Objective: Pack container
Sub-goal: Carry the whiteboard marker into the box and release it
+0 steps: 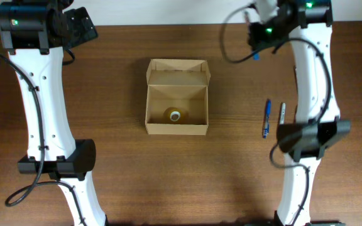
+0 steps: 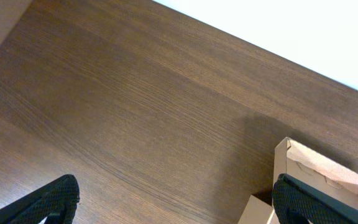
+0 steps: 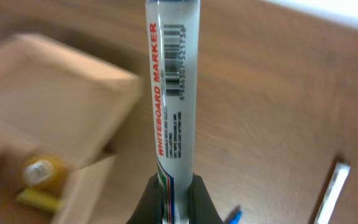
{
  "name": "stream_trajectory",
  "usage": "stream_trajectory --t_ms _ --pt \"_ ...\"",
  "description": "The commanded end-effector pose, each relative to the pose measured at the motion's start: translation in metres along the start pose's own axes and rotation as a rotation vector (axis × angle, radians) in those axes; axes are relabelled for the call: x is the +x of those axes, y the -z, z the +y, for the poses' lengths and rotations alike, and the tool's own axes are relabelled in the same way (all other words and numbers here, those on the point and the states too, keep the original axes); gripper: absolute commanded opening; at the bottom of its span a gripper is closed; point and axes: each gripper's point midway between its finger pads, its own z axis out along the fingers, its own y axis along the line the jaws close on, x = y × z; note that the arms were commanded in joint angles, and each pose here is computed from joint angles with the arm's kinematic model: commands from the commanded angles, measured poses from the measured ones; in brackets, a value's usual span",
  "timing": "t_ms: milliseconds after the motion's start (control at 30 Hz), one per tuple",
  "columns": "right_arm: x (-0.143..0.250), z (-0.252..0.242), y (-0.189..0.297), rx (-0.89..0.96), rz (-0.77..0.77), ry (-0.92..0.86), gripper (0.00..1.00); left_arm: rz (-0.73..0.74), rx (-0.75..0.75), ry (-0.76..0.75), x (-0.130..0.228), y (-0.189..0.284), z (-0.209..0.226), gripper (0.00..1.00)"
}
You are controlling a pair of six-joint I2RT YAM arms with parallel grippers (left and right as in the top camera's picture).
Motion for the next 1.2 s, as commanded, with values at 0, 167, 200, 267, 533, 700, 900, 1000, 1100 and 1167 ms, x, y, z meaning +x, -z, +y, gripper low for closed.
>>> stream_trajectory --t_ms 0,167,200,267,533,700,900,1000,1100,1167 --pt "-0.006 0.069 0.026 -0.051 -0.027 0.294 0.04 0.008 -0.006 -0.007 0.0 -0.003 0.002 1.0" --pt "0.018 0.138 0.007 -0.133 0.078 0.561 0.04 0.008 -0.006 -0.007 0.0 -0.003 0.002 1.0" --pt "0.023 0.15 0.002 -0.151 0.095 0.604 0.04 0.008 -0.006 -0.007 0.0 -0.003 0.002 1.0" --pt "0.035 0.174 -0.01 -0.187 0.134 0.686 0.04 0.008 -0.006 -0.007 0.0 -0.003 0.002 1.0" --pt "0.089 0.218 -0.092 -0.22 0.308 0.883 0.04 0.008 -0.006 -0.007 0.0 -0.003 0.002 1.0" --pt "0.128 0.209 -0.138 -0.22 0.407 0.898 0.04 0.008 -0.006 -0.007 0.0 -0.003 0.002 1.0" --pt "0.157 0.199 -0.166 -0.257 0.446 0.881 0.04 0.008 -0.006 -0.007 0.0 -0.003 0.002 1.0" --pt "0.169 0.201 -0.173 -0.289 0.458 0.869 0.04 0.008 -0.006 -0.007 0.0 -0.003 0.002 1.0" --pt "0.176 0.2 -0.174 -0.292 0.476 0.864 0.09 0.008 -0.006 -0.007 0.0 -0.003 0.002 1.0" --pt "0.172 0.2 -0.173 -0.28 0.469 0.838 0.26 0.008 -0.006 -0.007 0.0 -0.003 0.002 1.0"
